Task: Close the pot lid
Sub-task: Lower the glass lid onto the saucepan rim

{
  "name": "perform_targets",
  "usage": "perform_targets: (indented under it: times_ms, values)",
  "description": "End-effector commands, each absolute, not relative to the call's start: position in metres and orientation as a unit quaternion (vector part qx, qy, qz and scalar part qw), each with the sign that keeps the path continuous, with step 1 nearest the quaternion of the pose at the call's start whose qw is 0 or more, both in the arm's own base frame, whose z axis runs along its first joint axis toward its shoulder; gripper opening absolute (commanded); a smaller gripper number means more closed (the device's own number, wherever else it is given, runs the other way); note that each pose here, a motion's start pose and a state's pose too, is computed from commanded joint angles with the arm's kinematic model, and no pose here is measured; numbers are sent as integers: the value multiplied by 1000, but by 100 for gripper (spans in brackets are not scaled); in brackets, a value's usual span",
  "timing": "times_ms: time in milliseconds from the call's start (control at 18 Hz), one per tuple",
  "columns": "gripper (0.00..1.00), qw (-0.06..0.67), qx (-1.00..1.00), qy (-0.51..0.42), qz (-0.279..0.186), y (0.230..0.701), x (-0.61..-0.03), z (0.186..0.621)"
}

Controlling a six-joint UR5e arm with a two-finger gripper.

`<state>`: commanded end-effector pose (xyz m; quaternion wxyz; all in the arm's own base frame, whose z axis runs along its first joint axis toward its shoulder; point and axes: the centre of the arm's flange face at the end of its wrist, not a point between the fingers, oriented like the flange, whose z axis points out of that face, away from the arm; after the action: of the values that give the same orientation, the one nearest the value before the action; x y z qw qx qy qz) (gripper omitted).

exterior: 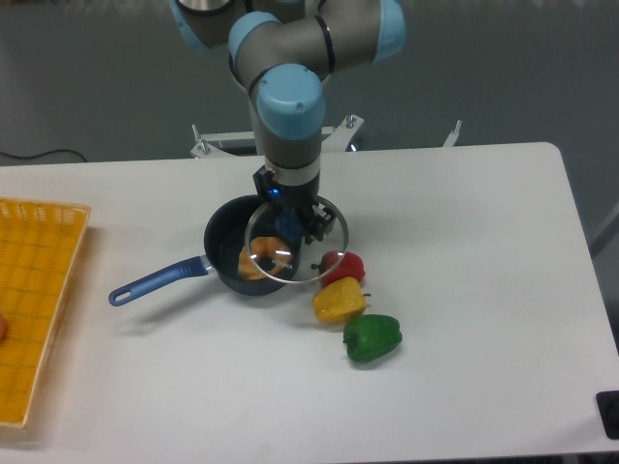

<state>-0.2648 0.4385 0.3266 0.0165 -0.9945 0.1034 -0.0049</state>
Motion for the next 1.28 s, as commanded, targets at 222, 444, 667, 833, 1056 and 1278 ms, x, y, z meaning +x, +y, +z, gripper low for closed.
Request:
perform_targets:
  times_ms: [222, 444, 667, 833, 1056, 1278]
  values:
    - [60, 15, -994, 104, -6, 433, -259, 325]
    - [60, 1, -995, 102, -5, 438, -249, 317]
    - [60, -2, -995, 102, -6, 440, -245, 316]
    - [60, -2, -995, 104, -6, 445, -237, 314]
    - [60, -3, -994, 107, -7, 448, -231, 314]
    - [60, -3, -995, 104, -7, 451, -225, 314]
